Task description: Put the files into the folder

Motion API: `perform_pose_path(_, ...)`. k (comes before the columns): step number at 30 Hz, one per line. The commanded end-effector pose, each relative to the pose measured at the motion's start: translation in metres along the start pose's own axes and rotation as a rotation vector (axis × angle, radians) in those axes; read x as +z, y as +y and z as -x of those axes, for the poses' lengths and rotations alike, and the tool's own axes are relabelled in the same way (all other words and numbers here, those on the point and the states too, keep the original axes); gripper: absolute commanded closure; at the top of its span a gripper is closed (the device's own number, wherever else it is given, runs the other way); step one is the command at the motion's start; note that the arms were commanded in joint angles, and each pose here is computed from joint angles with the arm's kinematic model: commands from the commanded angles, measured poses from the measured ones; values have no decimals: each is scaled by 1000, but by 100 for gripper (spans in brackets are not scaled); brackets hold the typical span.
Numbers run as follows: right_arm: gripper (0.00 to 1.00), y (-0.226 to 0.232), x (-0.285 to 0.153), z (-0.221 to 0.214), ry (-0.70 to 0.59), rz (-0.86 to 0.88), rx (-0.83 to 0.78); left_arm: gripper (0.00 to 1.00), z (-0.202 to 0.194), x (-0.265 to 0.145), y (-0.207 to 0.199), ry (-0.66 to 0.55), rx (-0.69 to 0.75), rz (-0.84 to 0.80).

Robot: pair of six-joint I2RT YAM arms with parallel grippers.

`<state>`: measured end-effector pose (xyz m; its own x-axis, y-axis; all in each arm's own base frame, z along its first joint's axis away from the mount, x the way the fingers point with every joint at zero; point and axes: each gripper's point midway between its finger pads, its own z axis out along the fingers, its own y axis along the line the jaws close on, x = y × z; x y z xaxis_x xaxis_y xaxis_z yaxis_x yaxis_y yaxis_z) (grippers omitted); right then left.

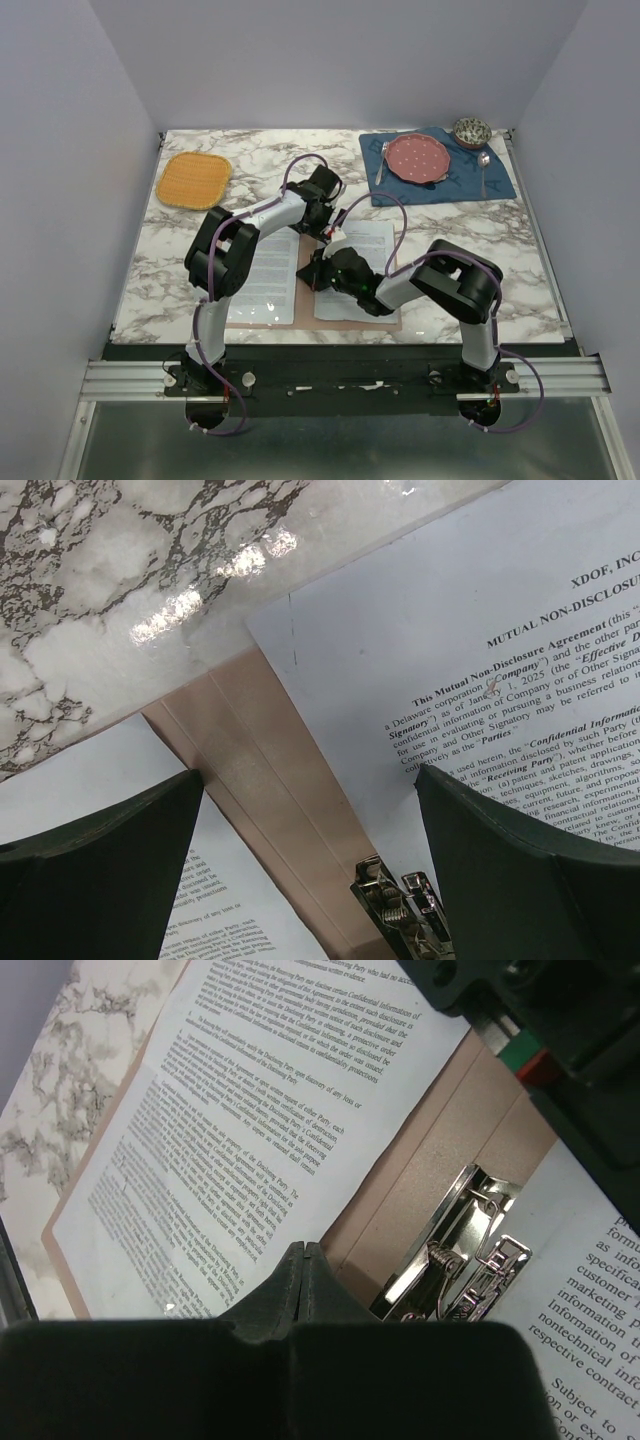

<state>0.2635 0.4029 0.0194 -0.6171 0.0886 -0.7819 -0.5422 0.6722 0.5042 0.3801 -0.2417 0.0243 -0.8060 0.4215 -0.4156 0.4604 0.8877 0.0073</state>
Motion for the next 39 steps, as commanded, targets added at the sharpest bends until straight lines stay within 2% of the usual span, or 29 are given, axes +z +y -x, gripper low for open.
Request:
perform_pose_path(1, 99, -112, -64, -130, 422, -378, -68, 1, -33, 25, 35, 113, 21, 118)
perform_pose_path(18, 99, -118, -75, -147, 415, -390, 11, 1, -41, 25, 41, 128, 53, 137)
perform_pose_path(39, 99, -120, -90, -151, 436, -492, -45, 1, -42, 28, 46, 128, 70, 159)
